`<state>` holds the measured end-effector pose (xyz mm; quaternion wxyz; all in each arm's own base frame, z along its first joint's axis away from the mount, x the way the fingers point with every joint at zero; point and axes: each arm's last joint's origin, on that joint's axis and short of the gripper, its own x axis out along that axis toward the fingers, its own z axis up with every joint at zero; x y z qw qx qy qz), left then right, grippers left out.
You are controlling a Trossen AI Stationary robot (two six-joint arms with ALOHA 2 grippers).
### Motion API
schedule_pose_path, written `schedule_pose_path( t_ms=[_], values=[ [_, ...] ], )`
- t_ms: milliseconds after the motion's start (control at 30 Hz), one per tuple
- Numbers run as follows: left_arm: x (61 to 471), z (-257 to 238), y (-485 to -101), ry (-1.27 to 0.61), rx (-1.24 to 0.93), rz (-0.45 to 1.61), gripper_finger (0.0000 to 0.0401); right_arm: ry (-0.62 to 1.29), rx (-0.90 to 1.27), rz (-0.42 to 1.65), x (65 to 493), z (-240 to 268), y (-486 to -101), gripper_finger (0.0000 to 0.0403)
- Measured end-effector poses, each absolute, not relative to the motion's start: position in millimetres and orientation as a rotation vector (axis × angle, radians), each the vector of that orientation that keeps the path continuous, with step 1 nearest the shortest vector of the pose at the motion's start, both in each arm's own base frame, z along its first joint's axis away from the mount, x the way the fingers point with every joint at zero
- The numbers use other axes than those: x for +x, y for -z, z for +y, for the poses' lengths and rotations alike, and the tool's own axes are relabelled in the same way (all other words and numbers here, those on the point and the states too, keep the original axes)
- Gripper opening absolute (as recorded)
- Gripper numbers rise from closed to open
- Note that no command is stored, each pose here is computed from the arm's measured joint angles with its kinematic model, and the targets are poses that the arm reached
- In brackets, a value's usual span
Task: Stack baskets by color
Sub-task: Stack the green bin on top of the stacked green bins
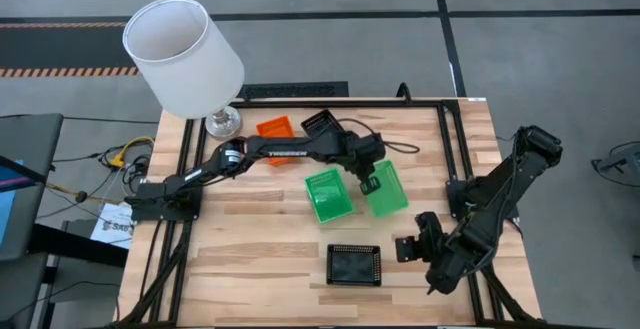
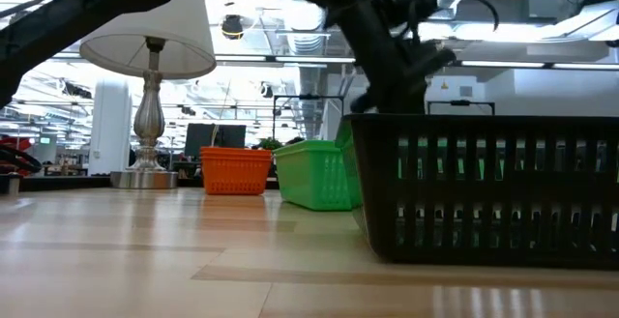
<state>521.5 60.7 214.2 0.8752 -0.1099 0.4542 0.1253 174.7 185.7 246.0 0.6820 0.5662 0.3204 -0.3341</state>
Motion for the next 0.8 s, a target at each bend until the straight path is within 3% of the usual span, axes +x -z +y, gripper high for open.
schedule_pose_path(
  t_ms=[367,600,800],
  values=[
    [469.5,87.8,-297.1,-0.311,-0.238,1.02,0.0,0.733,1.238,0.734,171.7,187.5,-246.1,0.0102],
    [430.2,108.0,-317.2,-0.405,-0.283,1.176,0.0,0.739,1.231,0.736,170.7,187.2,-245.8,0.0102],
    [415.1,89.3,-334.6,-0.378,-0.269,1.194,0.0,0.737,1.232,0.738,170.3,187.7,-245.8,0.0102]
  ],
)
